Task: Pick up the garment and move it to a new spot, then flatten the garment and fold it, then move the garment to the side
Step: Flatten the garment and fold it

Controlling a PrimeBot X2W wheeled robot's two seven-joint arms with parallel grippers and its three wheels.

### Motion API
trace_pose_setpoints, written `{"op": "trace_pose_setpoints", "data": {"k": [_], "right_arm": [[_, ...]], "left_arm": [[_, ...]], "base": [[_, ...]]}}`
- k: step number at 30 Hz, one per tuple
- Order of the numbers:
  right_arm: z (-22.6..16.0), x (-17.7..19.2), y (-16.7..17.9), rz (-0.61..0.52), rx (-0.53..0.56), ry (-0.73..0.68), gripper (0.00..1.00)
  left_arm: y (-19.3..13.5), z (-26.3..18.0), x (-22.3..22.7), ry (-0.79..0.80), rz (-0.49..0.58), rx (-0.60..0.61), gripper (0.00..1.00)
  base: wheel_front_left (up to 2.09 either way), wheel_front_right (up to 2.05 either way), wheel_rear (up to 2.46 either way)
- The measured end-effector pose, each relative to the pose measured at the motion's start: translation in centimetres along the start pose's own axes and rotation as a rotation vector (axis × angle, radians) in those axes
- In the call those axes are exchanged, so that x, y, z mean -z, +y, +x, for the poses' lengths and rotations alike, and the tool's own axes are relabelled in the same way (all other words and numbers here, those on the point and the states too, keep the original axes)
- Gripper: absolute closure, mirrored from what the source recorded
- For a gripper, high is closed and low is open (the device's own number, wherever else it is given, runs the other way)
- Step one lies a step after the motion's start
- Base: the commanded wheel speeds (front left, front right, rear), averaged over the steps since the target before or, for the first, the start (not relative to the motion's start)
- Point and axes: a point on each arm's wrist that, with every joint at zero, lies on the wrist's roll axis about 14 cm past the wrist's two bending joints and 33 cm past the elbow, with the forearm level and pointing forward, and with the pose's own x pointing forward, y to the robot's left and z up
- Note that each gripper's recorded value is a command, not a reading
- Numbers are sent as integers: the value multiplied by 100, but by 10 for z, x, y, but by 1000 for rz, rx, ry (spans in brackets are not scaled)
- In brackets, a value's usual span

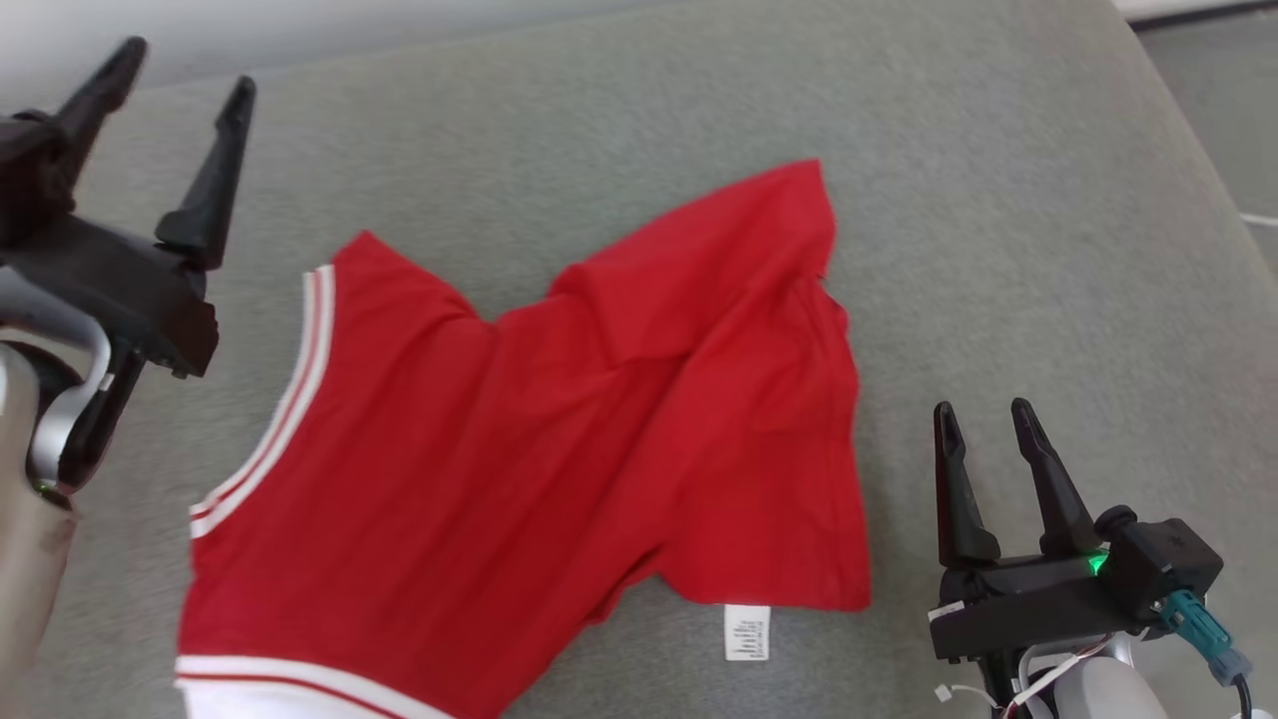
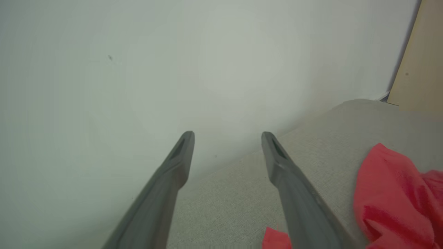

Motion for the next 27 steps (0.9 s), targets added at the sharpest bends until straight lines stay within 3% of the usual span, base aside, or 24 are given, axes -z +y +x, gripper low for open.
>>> {"op": "trace_pose_setpoints", "data": {"k": [8, 13, 19, 20, 21, 22, 23, 27], "right_arm": [[-6, 4, -25, -20, 72, 20, 0], [-9, 2, -32, -29, 95, 20, 0], [-10, 1, -33, -30, 97, 16, 0], [-10, 0, -33, -30, 98, 15, 0], [-10, 0, -33, -30, 98, 15, 0], [-10, 0, -33, -30, 98, 14, 0], [-10, 0, -33, -30, 98, 13, 0], [-9, -2, -33, -29, 96, 9, 0]], "left_arm": [[-37, 20, 82, 246, -97, 126, 0], [-59, 5, 132, 433, -128, 194, 0], [-68, -18, 167, 588, -95, 242, 0], [-70, -19, 168, 596, -103, 247, 6], [-70, -18, 169, 598, -104, 250, 61], [-70, -18, 169, 595, -106, 250, 73], [-70, -17, 168, 591, -105, 251, 100], [-63, -14, 165, 555, -90, 233, 100]], "base": [[0, 0, 0], [0, 0, 0], [0, 0, 0], [0, 0, 0], [0, 0, 0], [0, 0, 0], [0, 0, 0], [0, 0, 0]]}}
